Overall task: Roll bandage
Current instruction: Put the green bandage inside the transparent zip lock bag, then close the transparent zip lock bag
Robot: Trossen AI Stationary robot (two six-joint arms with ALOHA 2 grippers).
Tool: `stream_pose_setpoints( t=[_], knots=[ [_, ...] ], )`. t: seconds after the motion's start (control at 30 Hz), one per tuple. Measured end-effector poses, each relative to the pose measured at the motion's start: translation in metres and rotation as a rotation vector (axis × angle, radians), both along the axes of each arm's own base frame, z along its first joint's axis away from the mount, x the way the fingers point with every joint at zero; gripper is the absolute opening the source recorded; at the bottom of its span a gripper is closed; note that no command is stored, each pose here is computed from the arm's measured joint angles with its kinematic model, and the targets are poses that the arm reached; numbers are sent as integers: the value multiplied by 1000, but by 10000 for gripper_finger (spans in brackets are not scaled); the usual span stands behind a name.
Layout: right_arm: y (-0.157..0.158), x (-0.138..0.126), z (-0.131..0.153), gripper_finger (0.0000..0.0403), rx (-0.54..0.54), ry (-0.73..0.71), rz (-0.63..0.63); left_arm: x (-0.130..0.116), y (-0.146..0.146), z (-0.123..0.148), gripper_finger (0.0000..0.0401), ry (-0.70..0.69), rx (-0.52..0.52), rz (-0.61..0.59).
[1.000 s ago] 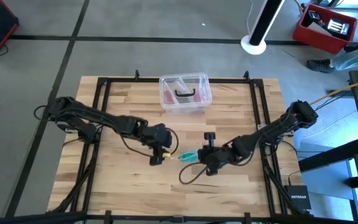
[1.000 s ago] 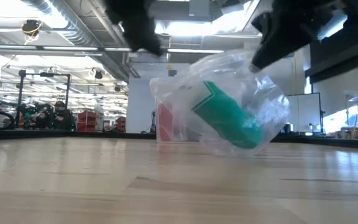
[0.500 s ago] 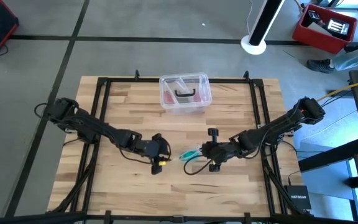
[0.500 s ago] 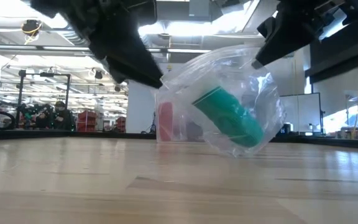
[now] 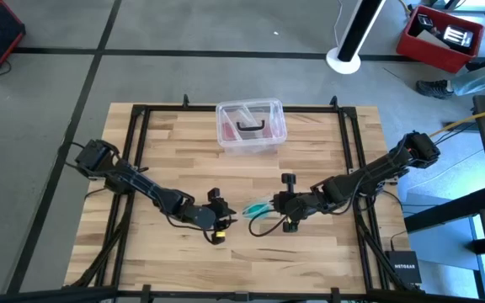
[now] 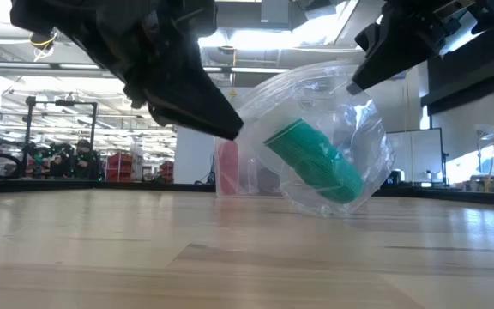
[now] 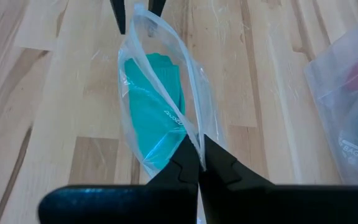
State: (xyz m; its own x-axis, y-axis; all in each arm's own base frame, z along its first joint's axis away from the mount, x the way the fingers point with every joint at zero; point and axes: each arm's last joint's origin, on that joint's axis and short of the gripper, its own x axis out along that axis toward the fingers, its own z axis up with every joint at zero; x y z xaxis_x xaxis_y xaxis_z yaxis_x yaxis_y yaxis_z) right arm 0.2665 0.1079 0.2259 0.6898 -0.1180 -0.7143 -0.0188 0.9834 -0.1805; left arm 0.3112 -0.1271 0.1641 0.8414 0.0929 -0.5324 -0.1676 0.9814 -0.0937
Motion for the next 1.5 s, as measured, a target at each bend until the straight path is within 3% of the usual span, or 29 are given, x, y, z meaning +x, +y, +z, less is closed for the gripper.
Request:
stream_pose_setpoints(
  t=[0.17, 0.43, 0.6, 0.73, 0.93, 1.07, 1.23, 1.5],
  knots=[
    [0, 0, 0, 0, 2, -1, -2, 2, -1, -2, 104, -15, 1, 11],
    [0, 0, 0, 0, 8, -2, -7, 3, 0, -1, 18, -36, 39, 15],
    [1, -1, -1, 7, 43, 7, -21, 4, -1, 1, 7, -39, 63, 1],
    [0, -4, 5, 39, 42, 55, -12, 0, 0, 9, 6, -33, 82, -13],
    [-2, -8, 55, 116, 8, 136, -3, -17, 4, 29, 4, 16, 96, -22],
    [5, 13, 72, 149, 19, -102, 52, -18, 4, 41, 4, -31, 119, -48],
    [8, 56, 55, 157, 38, -322, 126, -18, 7, 40, 7, -23, 143, -55],
    [0, 103, 4, 148, 61, -261, 188, -18, 6, 40, 9, -23, 143, -57]
  ],
)
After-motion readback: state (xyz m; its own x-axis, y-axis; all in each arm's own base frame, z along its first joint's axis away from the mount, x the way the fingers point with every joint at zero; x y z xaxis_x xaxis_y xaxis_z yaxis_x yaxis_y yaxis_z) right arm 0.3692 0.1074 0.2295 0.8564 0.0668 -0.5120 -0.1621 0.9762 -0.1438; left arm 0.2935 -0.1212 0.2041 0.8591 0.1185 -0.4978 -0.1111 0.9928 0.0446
